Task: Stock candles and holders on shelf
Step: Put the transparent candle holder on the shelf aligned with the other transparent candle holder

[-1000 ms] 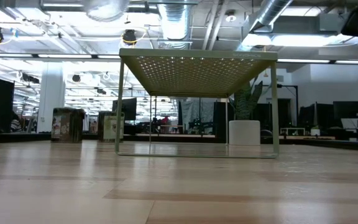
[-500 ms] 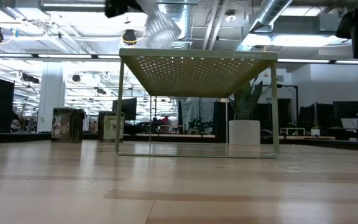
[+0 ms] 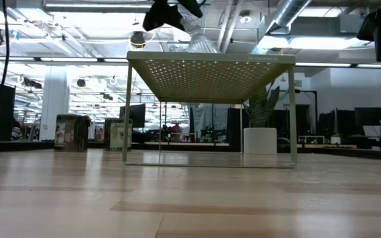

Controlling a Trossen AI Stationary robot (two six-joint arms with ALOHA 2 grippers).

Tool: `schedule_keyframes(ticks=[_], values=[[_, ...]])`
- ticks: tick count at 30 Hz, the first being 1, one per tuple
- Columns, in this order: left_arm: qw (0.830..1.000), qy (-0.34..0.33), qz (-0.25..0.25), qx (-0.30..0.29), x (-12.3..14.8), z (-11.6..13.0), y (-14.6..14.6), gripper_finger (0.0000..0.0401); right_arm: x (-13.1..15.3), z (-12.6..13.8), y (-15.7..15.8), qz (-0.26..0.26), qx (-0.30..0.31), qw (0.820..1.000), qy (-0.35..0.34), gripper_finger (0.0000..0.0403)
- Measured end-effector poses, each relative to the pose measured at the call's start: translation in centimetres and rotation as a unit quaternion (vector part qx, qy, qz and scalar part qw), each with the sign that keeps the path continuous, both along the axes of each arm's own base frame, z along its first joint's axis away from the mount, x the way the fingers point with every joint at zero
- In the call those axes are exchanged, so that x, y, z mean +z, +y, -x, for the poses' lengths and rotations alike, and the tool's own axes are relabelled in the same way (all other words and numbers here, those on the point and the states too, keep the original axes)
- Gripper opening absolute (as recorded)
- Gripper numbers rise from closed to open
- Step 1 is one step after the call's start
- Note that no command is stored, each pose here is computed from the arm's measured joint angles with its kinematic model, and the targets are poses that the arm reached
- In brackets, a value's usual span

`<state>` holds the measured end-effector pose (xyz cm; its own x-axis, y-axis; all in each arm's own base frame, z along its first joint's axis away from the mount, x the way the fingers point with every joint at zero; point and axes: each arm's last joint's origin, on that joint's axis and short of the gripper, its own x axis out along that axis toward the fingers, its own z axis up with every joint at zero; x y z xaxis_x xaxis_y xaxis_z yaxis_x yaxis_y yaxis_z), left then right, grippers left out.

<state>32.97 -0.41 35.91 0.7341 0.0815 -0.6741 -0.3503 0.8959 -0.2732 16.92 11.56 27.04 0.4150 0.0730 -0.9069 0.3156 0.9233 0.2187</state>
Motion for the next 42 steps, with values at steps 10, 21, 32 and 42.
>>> schedule_keyframes(ticks=[10, 21, 32, 42], values=[[0.999, -0.031, -0.002, 0.025, 1.1, -2.0, 1.5, 0.017, 0.0, 0.0, 0.0, 0.0, 0.0, 1.0, 0.0, 0.029], [0.997, -0.037, 0.008, 0.061, 1.3, -1.8, 4.8, 0.017, 0.0, 0.0, 0.0, 0.0, 0.001, 1.0, 0.0, 0.029], [0.997, -0.042, 0.027, 0.06, 1.4, -1.6, 6.2, 0.017, 0.0, 0.0, 0.0, 0.003, 0.008, 1.0, -0.001, 0.029], [0.999, -0.019, 0.011, 0.048, 0.3, -2.3, 6.5, 0.017, 0.0, 0.0, 0.0, 0.003, 0.008, 1.0, -0.001, 0.029]])
